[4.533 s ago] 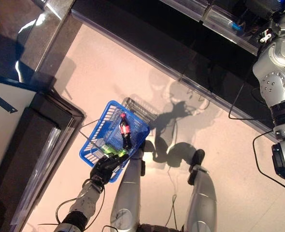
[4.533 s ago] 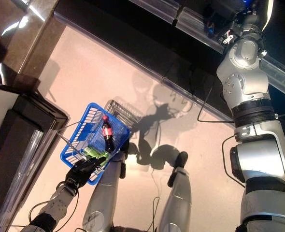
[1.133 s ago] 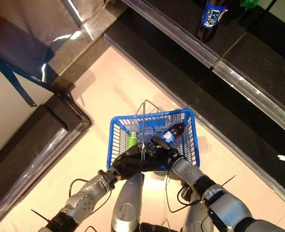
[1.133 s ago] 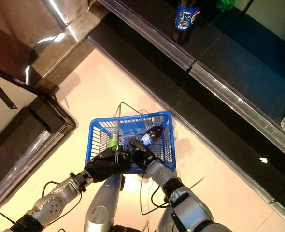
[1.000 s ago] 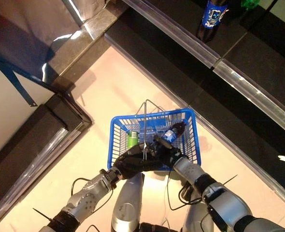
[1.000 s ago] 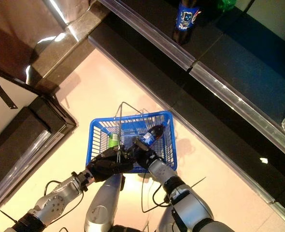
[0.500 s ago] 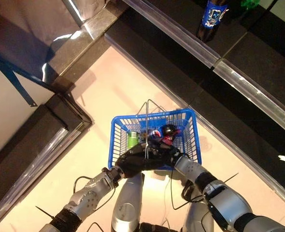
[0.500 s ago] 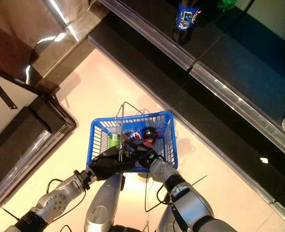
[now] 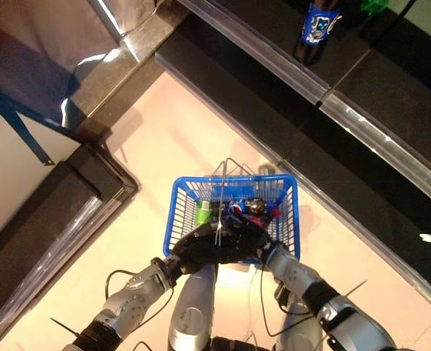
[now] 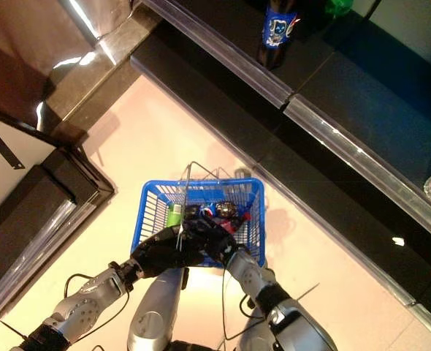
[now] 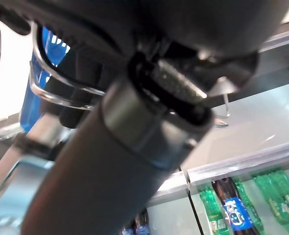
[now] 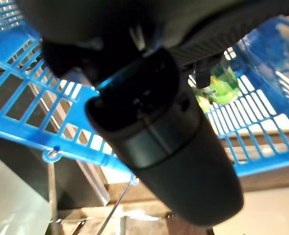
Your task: Pick up the drink and place into the basket.
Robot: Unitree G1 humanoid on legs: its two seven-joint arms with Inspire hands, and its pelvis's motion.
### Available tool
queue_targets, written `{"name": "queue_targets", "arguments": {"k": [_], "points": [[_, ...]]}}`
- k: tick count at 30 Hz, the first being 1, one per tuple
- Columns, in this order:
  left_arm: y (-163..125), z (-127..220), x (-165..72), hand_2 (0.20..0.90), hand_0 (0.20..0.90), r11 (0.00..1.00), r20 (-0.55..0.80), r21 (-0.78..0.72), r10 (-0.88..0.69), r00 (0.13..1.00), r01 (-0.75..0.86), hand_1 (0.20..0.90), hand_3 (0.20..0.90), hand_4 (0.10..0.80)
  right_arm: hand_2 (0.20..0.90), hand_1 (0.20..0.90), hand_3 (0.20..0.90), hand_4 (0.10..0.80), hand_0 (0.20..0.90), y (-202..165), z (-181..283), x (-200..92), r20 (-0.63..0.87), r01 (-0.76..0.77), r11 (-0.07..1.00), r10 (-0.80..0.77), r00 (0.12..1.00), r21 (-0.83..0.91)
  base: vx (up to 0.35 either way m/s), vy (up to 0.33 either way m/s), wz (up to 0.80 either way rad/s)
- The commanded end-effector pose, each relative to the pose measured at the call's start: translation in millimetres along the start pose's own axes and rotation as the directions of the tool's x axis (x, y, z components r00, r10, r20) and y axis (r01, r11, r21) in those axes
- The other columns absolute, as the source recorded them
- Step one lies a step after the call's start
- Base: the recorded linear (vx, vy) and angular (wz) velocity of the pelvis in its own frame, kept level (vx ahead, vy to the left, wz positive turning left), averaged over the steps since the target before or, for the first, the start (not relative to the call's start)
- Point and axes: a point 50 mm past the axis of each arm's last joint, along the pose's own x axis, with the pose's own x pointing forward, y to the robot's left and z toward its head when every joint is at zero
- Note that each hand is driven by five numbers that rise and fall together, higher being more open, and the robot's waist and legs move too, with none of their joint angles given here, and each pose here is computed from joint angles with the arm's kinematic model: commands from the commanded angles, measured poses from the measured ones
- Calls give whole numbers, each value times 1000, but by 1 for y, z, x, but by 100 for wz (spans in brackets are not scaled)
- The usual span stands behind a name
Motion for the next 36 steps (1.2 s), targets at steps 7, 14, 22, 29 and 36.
{"name": "queue_targets", "arguments": {"k": [7, 14, 22, 29, 36], "points": [[-45, 49, -11, 300, 300, 964, 434, 92, -263, 862, 248, 300, 200, 100, 900, 900, 900, 800, 900, 8, 4, -37, 128, -291, 956, 294, 947, -44, 22, -15, -13], [-4, 7, -24, 300, 300, 999, 331, -18, 40, 943, -37, 300, 200, 100, 900, 900, 900, 800, 900, 1, -19, -59, 81, -358, 934, 358, 930, -23, 76, -13, -16], [33, -45, -45, 300, 300, 937, 122, -111, 344, 931, -332, 300, 200, 100, 900, 900, 900, 800, 900, -7, -49, -70, 12, -406, 912, 406, 914, 49, 85, -7, -8], [73, -113, -83, 300, 300, 695, -159, -108, 694, 702, -711, 300, 200, 100, 900, 900, 900, 800, 900, -59, -81, -77, -124, -112, 993, 108, 986, -29, 38, -12, -9], [85, -147, -116, 300, 300, 591, -296, -57, 760, 579, -805, 300, 200, 100, 900, 900, 900, 800, 900, -133, -126, -109, -312, 278, 959, -283, 907, -61, -5, -22, -14]]}}
